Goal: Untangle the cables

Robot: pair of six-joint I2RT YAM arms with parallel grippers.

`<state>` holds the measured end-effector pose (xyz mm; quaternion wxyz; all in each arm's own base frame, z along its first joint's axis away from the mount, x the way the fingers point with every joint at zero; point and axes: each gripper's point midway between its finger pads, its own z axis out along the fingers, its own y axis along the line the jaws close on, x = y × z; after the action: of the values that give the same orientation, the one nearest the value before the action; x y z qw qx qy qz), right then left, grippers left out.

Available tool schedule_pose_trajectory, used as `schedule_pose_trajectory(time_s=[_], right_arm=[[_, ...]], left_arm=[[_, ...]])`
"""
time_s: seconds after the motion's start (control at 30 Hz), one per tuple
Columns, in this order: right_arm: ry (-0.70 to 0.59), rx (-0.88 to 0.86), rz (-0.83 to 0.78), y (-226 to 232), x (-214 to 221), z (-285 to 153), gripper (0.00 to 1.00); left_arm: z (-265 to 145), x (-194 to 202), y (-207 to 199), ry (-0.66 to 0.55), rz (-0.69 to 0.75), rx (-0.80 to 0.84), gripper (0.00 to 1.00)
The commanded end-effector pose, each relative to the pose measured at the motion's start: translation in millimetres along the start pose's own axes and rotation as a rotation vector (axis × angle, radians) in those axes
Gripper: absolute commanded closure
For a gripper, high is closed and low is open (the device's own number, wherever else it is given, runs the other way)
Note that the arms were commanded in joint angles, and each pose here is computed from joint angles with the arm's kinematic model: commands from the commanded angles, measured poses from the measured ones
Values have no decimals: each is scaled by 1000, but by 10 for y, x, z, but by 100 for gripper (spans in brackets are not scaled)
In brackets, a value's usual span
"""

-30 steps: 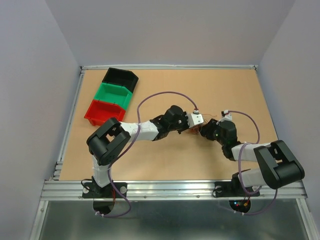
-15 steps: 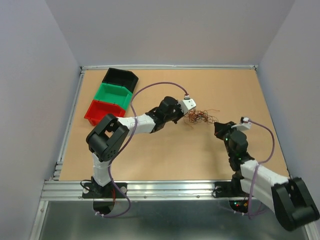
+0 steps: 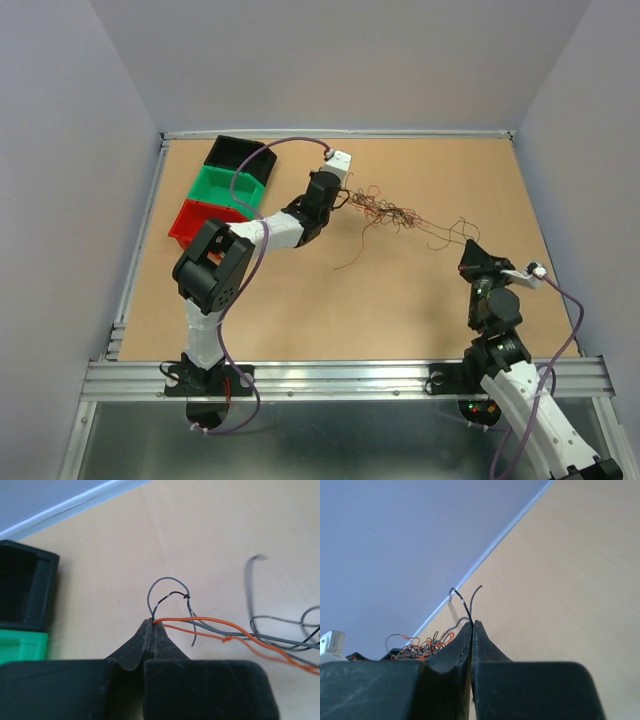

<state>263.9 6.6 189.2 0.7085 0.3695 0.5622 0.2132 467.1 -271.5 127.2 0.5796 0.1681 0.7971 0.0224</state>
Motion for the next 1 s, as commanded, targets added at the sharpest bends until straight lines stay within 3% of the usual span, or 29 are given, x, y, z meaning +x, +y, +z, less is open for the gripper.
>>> schedule_pose_trajectory(time_s=[0.0, 0.1, 0.17, 0.2, 0.23, 0.3, 0.33, 0.4, 0.53, 0.8, 0.97], right_arm=[[3, 149, -57, -525, 202, -51, 99], [53, 124, -91, -450, 265, -41, 97], [144, 36, -173, -337, 431, -56, 85], [181, -24, -198, -242, 497, -68, 59], [211, -77, -213, -154, 553, -82, 38], [273, -175, -214, 78, 640, -93, 16], [297, -202, -226, 134, 680, -97, 13], [376, -253, -257, 198, 844, -122, 8], [500, -297, -308, 250, 1105, -114, 6], [607, -435, -289, 409, 1441, -136, 10], [624, -431, -292, 398, 1527, -95, 15]], left_arm=[[-103, -380, 424, -78, -136, -167, 100], [-185, -485, 153, -126, -107, 26, 100], [-290, -485, -215, -148, -41, 243, 100], [-368, -453, -405, -145, -11, 311, 100], [-443, -456, -552, -153, 17, 356, 100], [-599, -433, -813, -180, 131, 437, 100], [-797, -344, -1101, -190, 197, 497, 100], [-1003, -311, -1309, -234, 301, 540, 100], [-1333, -111, -1663, -258, 389, 697, 100], [-1589, -188, -1795, -259, 363, 835, 100], [-1782, -317, -1787, -286, 345, 897, 100]])
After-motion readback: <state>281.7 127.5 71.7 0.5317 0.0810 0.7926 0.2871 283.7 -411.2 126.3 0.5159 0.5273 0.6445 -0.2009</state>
